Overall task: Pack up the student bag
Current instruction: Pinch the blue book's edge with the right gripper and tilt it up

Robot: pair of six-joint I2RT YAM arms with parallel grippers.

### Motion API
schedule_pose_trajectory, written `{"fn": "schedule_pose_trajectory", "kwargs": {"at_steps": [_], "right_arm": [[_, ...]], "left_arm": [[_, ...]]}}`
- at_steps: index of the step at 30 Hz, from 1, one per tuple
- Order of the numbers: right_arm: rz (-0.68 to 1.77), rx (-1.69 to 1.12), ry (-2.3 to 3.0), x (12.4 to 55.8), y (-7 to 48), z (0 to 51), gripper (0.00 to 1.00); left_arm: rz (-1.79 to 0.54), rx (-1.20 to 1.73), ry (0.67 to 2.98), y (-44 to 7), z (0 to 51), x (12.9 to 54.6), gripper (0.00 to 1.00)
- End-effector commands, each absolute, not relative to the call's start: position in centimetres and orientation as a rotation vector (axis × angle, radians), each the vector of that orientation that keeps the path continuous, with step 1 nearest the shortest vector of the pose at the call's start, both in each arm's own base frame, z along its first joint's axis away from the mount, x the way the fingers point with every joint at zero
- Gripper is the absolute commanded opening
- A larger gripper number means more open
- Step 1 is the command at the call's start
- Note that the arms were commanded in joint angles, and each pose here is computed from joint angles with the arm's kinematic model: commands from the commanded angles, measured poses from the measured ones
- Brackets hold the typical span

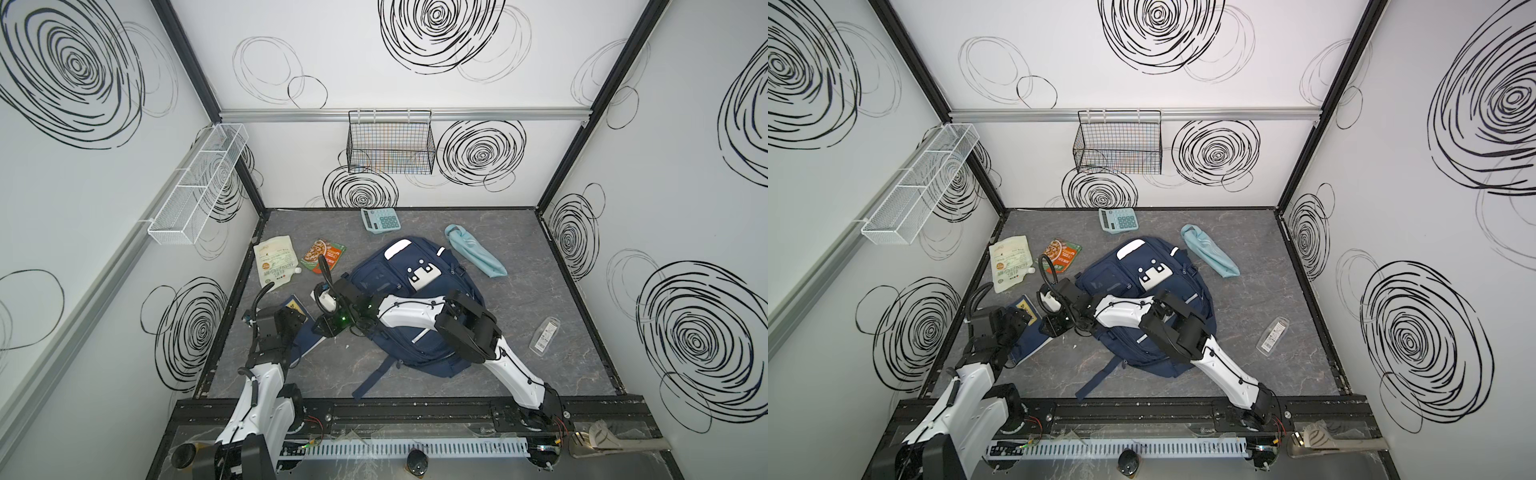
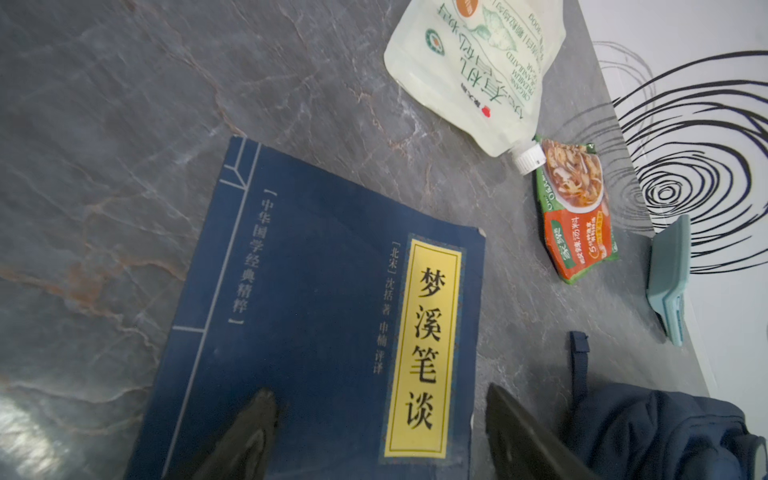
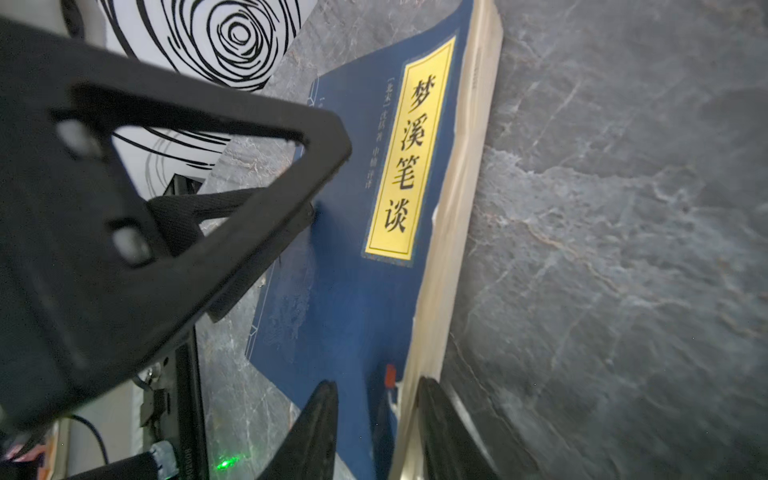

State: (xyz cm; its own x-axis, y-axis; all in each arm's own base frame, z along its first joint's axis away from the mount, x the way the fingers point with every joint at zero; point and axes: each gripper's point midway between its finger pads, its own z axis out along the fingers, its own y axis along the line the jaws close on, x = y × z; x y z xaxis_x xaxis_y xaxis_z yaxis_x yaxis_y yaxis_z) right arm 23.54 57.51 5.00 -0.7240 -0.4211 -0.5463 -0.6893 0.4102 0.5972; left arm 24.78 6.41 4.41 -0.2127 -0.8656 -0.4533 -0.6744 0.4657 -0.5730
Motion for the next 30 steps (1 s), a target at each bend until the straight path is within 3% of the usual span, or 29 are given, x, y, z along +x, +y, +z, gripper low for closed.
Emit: {"fn": "schedule_pose_trajectory", "kwargs": {"at_steps": [1,5,10,15,21,26,30], "right_arm": [[1.304,-0.990,2.343,23.3,57.9,6.2,0.31],[1.352,-0.977,2.342,23.4,58.1,6.1,0.22],[1.446,-1.010,2.305,23.0,58.5,6.7,0.20],[1.431,-1.019,2.311,23.7,58.3,5.9,0.32],[1.194,-0.999,2.387,25.7,57.2,2.9,0.36],[1.112,-1.028,2.415,25.2,57.1,1.1,0.39],[1.132,-1.049,2.417,24.5,57.8,0.3,0.40]], "left_arm": [[-0.376,-1.303,1.954,6.0,3.9,24.8,0.82],[-0.375,-1.299,1.959,6.0,3.8,24.8,0.82],[-0.384,-1.294,1.974,5.7,3.4,24.8,0.81],[-0.381,-1.284,1.985,5.7,3.5,25.0,0.81],[-0.338,-1.217,1.968,6.3,5.3,25.7,0.82],[-0.142,-1.176,1.842,9.4,9.8,25.6,0.85],[0.034,-1.389,1.792,12.1,7.9,22.8,0.88]]}}
